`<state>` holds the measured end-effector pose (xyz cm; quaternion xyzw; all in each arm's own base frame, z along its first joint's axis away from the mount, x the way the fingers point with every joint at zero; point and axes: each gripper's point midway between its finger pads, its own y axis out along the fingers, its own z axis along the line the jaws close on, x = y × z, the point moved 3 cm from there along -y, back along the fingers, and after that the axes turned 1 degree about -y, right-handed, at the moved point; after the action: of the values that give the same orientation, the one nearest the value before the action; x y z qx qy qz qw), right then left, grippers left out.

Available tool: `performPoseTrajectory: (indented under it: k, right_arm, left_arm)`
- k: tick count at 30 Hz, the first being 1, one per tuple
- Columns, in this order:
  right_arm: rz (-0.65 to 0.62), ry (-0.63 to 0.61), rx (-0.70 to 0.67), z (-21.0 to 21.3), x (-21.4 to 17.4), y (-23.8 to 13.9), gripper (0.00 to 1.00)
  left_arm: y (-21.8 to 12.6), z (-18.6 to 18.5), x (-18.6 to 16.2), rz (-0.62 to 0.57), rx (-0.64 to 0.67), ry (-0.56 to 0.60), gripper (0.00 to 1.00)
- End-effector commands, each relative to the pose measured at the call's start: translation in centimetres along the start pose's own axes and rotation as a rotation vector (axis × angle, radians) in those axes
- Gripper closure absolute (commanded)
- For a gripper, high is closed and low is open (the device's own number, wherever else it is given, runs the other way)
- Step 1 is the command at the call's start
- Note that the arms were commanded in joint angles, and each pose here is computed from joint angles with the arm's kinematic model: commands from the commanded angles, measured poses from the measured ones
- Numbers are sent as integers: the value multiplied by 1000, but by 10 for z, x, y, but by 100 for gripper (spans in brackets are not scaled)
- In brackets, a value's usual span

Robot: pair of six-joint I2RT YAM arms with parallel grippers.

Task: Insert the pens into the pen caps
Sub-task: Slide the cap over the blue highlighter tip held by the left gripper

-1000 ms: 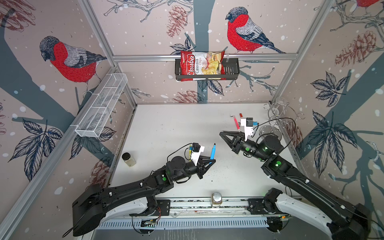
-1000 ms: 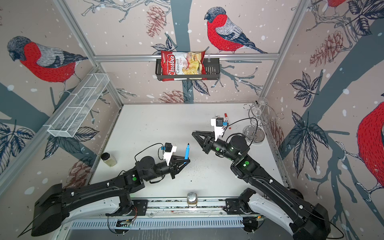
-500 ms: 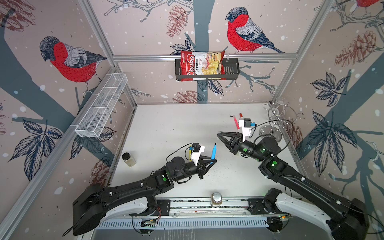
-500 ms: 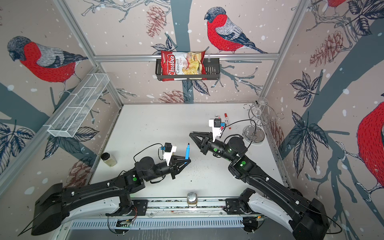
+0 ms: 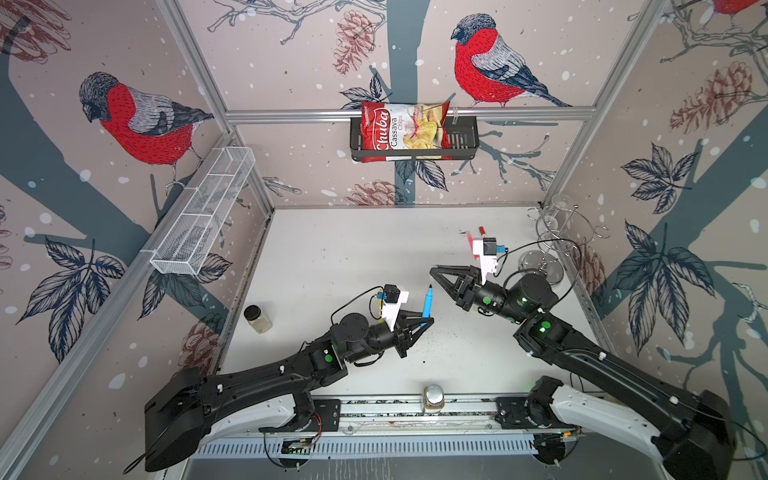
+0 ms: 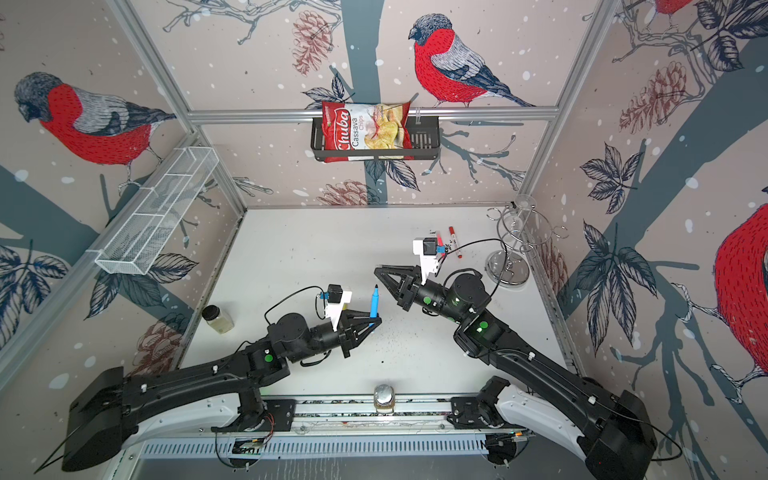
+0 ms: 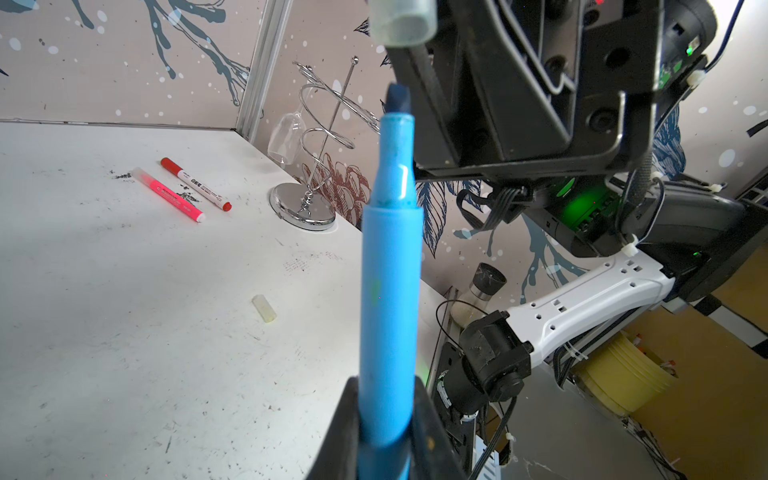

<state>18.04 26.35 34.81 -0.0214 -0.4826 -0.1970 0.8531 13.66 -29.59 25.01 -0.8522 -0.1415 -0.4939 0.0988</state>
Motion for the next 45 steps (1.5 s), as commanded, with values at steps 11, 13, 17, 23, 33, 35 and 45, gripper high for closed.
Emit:
performPoseTrajectory:
  k: [11, 13, 17, 23, 33, 35, 45]
  right_arm:
    - [-31, -7, 47, 9, -2, 0, 93]
    - [-27, -5, 49, 10, -4, 0, 93]
    - [-27, -5, 53, 11, -6, 0, 93]
    - [-26, 2, 54, 11, -11, -1, 93]
    - [-27, -1, 43, 8, -15, -1, 93]
    - [-30, -4, 37, 7, -16, -1, 93]
    - [-20, -21, 27, 6, -22, 1, 93]
  left_arm:
    - [-4, -8, 19, -88, -26, 11, 100]
    - [-4, -8, 20, -92, -22, 10, 100]
    - [-4, -8, 21, -100, -24, 7, 100]
    - [-5, -11, 26, -116, -31, 6, 100]
    - [-6, -14, 32, -146, -44, -11, 100]
    - [-5, -15, 33, -149, -51, -15, 100]
    - [-4, -19, 37, -162, -78, -24, 100]
